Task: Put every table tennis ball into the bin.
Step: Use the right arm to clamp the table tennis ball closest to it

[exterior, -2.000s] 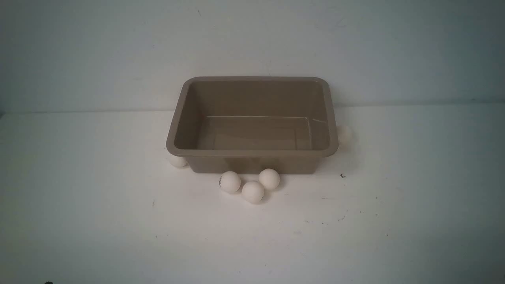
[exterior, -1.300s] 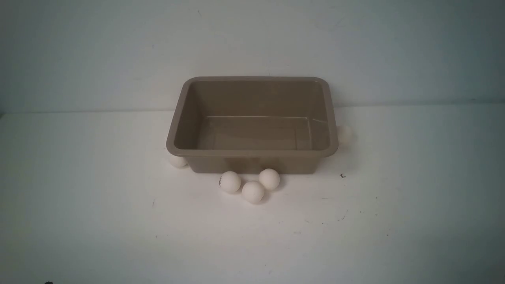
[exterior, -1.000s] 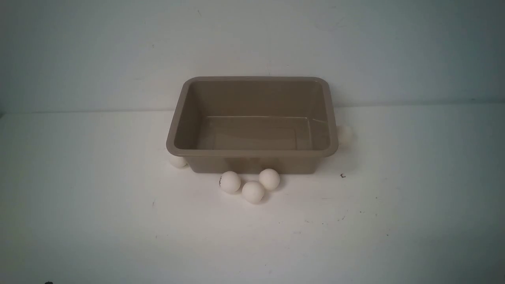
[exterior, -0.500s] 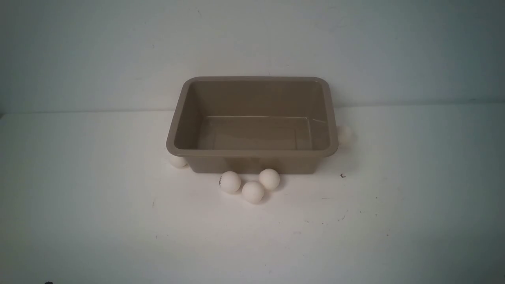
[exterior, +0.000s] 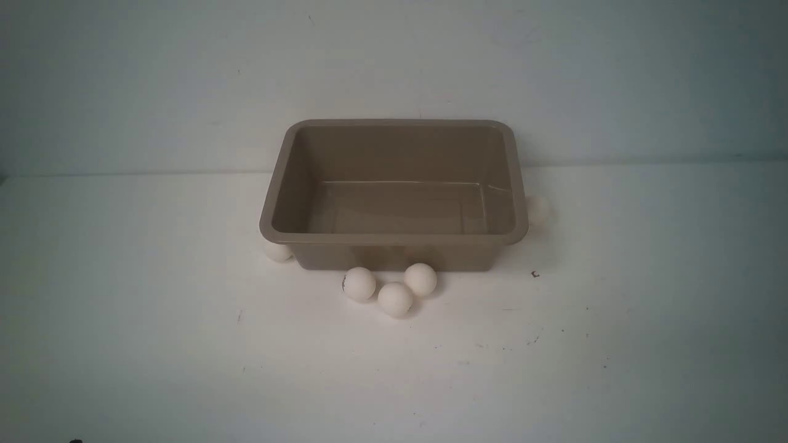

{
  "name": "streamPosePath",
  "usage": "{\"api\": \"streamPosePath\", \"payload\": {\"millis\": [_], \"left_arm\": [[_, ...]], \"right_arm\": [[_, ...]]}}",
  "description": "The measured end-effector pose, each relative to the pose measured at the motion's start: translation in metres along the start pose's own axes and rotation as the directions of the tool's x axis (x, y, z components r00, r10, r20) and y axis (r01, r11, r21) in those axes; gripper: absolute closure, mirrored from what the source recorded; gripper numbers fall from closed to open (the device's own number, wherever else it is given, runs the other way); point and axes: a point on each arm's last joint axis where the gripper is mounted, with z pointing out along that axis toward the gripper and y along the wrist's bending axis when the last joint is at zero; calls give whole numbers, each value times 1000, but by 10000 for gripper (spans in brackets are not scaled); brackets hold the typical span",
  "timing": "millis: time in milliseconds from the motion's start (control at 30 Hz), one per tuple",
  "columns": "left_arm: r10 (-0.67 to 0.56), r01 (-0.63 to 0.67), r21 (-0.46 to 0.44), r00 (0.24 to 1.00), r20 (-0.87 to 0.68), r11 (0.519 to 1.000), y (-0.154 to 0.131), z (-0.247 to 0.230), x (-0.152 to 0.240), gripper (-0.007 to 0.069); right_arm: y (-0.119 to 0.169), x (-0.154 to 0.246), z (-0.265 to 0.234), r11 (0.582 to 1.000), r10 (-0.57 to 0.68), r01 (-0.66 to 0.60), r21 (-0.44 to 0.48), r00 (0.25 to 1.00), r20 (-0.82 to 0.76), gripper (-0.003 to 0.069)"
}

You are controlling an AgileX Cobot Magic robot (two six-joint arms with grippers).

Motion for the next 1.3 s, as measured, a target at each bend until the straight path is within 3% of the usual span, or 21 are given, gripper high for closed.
{"api": "streamPosePath", "payload": {"millis": [133, 300, 700, 1300], "left_arm": [[0, 0, 0, 1000, 0, 1000, 0, 0, 0, 126], [0, 0, 0, 1000, 0, 1000, 0, 0, 0, 126], [0, 0, 0, 1000, 0, 1000, 0, 0, 0, 126], [0, 0, 0, 1000, 0, 1000, 0, 0, 0, 126]], "right_arm": [[-4, -51, -14, 1000, 29, -29, 11, 999, 34, 69], [-6, -85, -19, 997, 83, -83, 0, 993, -87, 69], [6, -85, -9, 960, 244, -267, -86, 947, -210, 69], [10, -85, -8, 938, 296, -327, -117, 929, -221, 69]]}}
